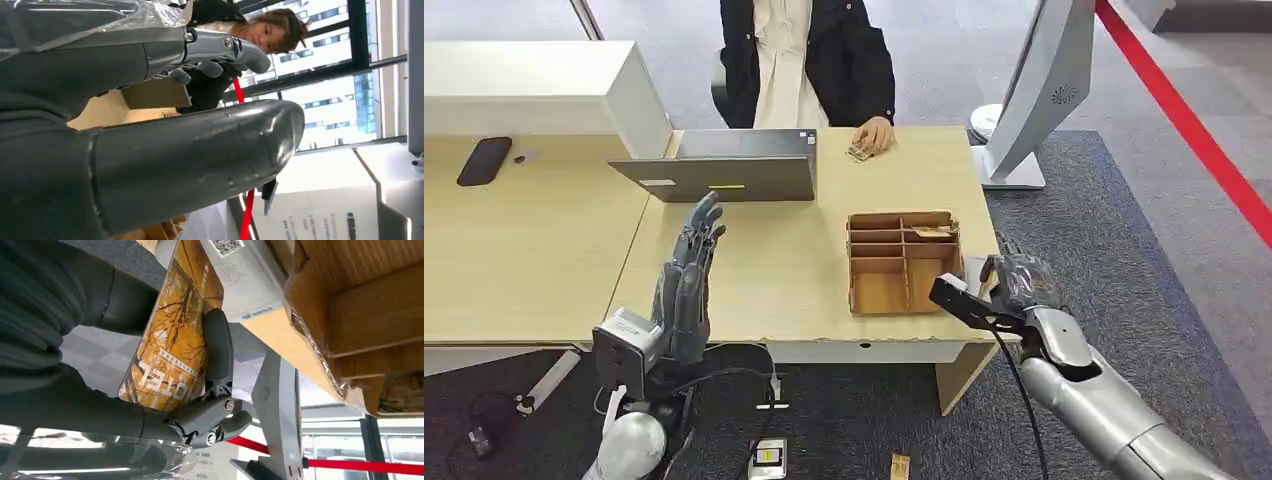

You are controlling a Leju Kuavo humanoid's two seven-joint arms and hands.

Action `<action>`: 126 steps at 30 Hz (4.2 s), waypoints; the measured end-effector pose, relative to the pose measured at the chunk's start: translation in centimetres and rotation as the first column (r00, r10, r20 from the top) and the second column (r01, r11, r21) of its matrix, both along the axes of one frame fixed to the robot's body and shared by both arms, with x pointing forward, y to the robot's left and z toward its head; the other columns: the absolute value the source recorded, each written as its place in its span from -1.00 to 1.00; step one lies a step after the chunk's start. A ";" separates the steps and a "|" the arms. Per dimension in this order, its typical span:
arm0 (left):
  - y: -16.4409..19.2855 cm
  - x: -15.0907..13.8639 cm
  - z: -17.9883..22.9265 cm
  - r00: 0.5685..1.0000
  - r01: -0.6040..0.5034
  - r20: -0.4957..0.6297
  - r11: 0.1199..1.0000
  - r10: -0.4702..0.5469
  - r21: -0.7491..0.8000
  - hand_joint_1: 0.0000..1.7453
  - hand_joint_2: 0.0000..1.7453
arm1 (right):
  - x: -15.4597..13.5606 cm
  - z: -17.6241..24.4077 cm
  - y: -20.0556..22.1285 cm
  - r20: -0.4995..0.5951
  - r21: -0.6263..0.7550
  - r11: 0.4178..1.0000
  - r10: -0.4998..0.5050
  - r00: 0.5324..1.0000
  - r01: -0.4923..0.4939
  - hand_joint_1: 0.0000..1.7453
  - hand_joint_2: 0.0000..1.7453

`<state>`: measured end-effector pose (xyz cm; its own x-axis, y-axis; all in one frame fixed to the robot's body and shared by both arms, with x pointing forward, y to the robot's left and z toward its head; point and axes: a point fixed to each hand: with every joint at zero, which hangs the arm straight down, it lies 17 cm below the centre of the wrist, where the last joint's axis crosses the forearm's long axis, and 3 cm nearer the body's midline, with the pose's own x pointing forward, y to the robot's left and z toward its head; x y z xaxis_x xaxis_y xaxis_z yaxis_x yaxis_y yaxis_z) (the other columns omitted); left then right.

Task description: Pass the card to the sensor for recognition and then transmit it.

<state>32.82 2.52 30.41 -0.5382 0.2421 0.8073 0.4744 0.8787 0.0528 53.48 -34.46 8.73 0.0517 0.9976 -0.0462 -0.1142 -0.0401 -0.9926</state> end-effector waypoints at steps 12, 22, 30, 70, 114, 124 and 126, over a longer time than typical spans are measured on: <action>-0.2 -0.1 0.0 1.000 0.012 0.001 1.000 -0.012 0.004 -1.00 -1.00 | 0.9 0.3 -0.3 -0.005 0.023 0.999 -0.031 1.000 0.031 1.00 1.00; 0.0 0.1 0.1 1.000 -0.006 -0.011 1.000 0.006 0.003 -1.00 -1.00 | 1.3 -0.1 -3.2 -0.028 0.007 0.993 -0.119 0.993 0.119 1.00 1.00; 0.0 0.1 0.1 1.000 -0.007 -0.014 1.000 0.007 0.004 -1.00 -1.00 | 1.1 -0.8 -4.4 -0.045 -0.010 0.987 -0.158 0.986 0.158 1.00 1.00; -0.6 -0.3 -0.2 1.000 0.019 -0.021 0.999 -0.018 0.039 -1.00 -1.00 | -0.6 -7.0 -5.2 -0.222 0.031 0.976 -0.203 0.954 0.215 1.00 1.00; -0.5 -0.8 1.4 0.998 0.004 0.055 1.000 -0.004 0.004 -1.00 -1.00 | 8.4 21.0 9.3 0.334 0.040 0.989 0.120 0.935 -0.141 1.00 1.00; -2.0 -1.0 2.1 0.996 0.069 0.064 0.998 -0.069 0.002 -1.00 -1.00 | 10.9 22.7 13.9 0.286 0.018 0.980 0.184 0.940 -0.197 1.00 1.00; -2.1 -0.9 2.1 0.995 0.073 0.065 0.997 -0.073 0.003 -1.00 -1.00 | 11.3 22.8 14.0 0.284 0.016 0.982 0.175 0.943 -0.187 1.00 1.00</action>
<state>31.87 0.37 32.56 -0.5707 0.2821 0.7712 0.5330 0.8417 0.0866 64.74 -20.49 31.55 -0.1252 0.9920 -0.0139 0.1738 0.0082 -0.9847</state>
